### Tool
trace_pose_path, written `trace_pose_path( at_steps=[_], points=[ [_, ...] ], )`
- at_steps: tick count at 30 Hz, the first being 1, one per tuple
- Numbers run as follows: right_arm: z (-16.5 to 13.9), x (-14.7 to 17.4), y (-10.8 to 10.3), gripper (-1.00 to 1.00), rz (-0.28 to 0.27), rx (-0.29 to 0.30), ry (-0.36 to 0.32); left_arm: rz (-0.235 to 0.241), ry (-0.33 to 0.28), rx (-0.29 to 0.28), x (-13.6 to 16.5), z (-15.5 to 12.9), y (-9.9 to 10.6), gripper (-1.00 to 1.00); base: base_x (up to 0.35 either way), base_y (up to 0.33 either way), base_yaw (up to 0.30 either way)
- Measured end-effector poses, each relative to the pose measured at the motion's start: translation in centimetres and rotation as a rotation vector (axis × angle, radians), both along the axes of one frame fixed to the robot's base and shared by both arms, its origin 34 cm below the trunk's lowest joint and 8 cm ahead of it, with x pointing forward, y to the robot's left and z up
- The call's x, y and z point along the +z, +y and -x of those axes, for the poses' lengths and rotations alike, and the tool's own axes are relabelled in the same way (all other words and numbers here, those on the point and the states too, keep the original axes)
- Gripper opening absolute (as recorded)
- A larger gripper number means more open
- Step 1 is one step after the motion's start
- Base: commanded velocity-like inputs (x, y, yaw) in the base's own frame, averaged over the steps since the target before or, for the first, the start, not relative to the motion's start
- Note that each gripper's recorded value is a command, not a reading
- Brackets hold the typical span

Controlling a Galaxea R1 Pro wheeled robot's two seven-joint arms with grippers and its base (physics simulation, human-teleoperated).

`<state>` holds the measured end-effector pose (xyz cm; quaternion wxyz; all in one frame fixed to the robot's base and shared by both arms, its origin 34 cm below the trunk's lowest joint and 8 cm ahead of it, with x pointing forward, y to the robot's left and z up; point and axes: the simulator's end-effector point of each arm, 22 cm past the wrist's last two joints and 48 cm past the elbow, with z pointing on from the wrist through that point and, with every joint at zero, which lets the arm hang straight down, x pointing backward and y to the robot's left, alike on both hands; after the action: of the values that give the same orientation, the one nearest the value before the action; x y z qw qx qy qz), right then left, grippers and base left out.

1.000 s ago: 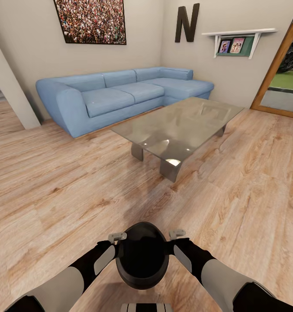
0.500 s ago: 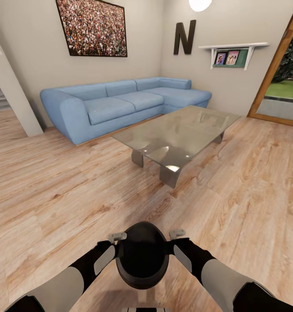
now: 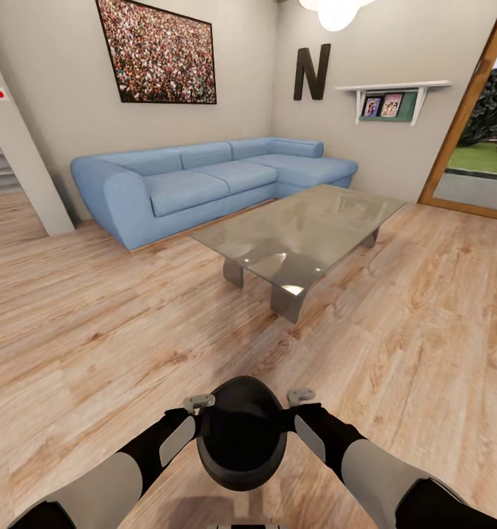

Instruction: Place each of the two pumpkins and all three candles from the living room inside a cabinet in the living room (use any cabinet), then make sure every cabinet is closed, and position the cauldron so it is next to a table in the living room.

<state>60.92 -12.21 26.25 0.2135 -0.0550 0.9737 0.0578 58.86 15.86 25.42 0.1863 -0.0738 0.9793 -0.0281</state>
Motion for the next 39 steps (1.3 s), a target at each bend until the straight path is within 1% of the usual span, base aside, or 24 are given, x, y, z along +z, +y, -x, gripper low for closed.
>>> trace_pose_path(
  at_steps=[3,6,25,39],
  points=[
    [-0.03,0.02,0.01,-1.0,0.0,0.0,-0.001,0.001,-0.001,0.001,0.01,-0.02,0.0,-1.0,0.03,0.0,0.0],
    [0.0,0.02,0.01,-1.0,0.0,0.0,-0.001,0.001,-0.001,0.002,0.0,0.01,0.0,-1.0,0.211,0.0,0.0],
    [-0.02,0.04,-0.06,-1.0,-0.001,-0.001,-0.001,0.0,-0.002,0.002,0.06,-0.02,-0.04,-1.0,0.313,0.0,-0.003],
    [-0.29,0.64,-0.07,-1.0,-0.003,-0.003,-0.012,-0.002,-0.013,-0.001,0.68,-0.34,-0.05,-1.0,0.019,0.0,-0.179]
  ],
)
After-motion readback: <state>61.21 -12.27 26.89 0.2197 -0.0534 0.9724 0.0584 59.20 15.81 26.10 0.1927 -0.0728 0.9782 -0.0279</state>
